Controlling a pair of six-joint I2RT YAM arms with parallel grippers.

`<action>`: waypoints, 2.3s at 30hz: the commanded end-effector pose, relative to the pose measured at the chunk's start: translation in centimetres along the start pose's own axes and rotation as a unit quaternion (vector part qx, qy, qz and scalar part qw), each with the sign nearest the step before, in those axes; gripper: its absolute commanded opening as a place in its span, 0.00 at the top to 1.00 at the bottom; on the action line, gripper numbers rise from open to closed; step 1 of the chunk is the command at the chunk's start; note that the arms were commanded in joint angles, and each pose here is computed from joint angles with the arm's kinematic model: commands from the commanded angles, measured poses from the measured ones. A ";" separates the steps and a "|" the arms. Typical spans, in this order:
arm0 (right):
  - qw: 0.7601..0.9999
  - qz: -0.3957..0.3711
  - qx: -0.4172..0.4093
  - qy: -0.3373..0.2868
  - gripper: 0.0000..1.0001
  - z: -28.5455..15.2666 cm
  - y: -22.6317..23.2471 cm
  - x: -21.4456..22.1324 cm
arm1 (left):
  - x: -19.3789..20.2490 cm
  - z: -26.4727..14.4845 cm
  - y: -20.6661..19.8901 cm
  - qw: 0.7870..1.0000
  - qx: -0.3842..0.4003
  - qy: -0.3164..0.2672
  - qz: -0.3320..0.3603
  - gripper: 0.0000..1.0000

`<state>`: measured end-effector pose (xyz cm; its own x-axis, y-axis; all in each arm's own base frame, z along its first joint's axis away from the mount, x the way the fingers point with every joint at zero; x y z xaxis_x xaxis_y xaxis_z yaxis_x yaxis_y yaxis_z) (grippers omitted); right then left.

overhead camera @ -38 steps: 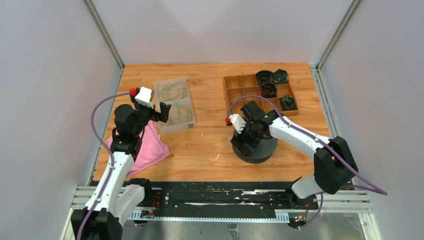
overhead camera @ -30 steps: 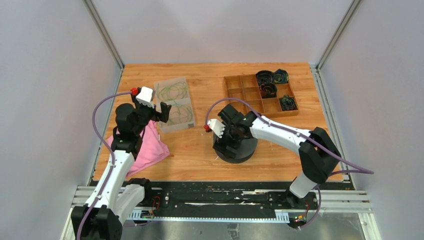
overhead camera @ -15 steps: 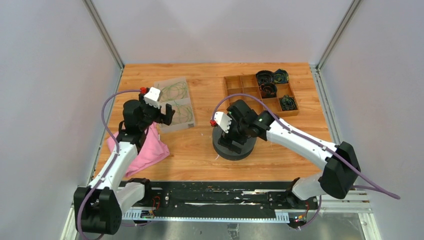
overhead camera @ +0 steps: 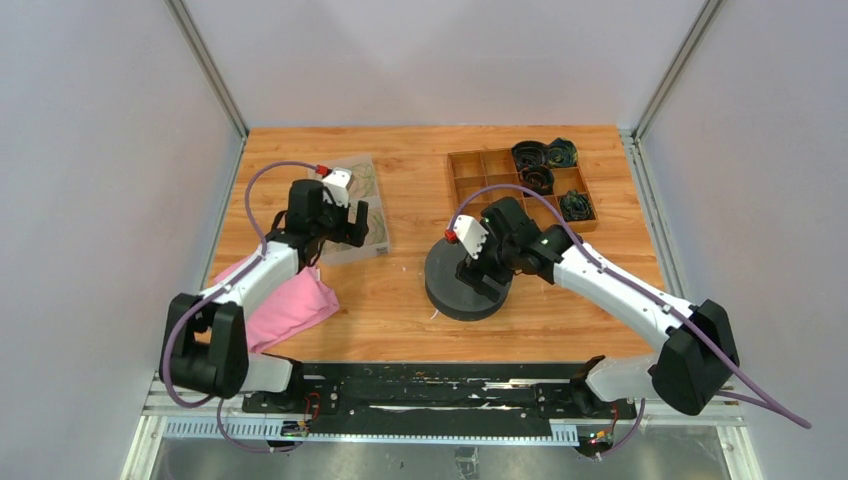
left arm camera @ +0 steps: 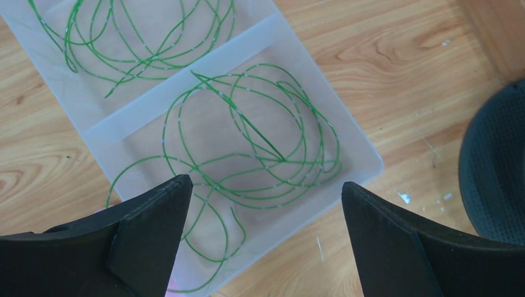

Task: Wrap the cables
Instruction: Move the cable reel to the center of the board, then pick up the cable from the center of the board.

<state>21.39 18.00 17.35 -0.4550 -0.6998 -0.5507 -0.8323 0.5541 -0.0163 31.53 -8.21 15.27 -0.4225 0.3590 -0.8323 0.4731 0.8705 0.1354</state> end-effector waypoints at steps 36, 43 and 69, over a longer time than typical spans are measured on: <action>0.996 0.030 0.080 -0.028 0.15 -1.8 -3.6 1.1 | -20.6 -18.7 1.5 0.972 -0.059 -0.209 0.088 1.00; 0.995 0.035 0.092 -0.024 0.16 -1.7 -4.2 1.4 | -26.7 -29.7 -0.4 0.940 -0.015 -0.330 0.092 1.00; 0.993 0.050 0.101 -0.019 0.16 -1.8 -5.2 2.0 | -28.3 -43.0 -6.3 0.863 0.144 -0.477 0.087 1.00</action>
<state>24.06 13.50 18.25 -0.5152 -0.6139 -0.5981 -0.7063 0.6994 -0.1095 9.59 -9.64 58.79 0.3940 -0.0080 -0.9191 0.6893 0.6641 0.2897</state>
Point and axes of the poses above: each gripper's point midway between its finger pads, its own z axis out along the fingers, its own y axis along the line the jaws close on, x = y × z, the point moved 6 cm from there along -z, back along the fingers, and after that the axes turned 12 degrees about z, right-handed, at the moved point
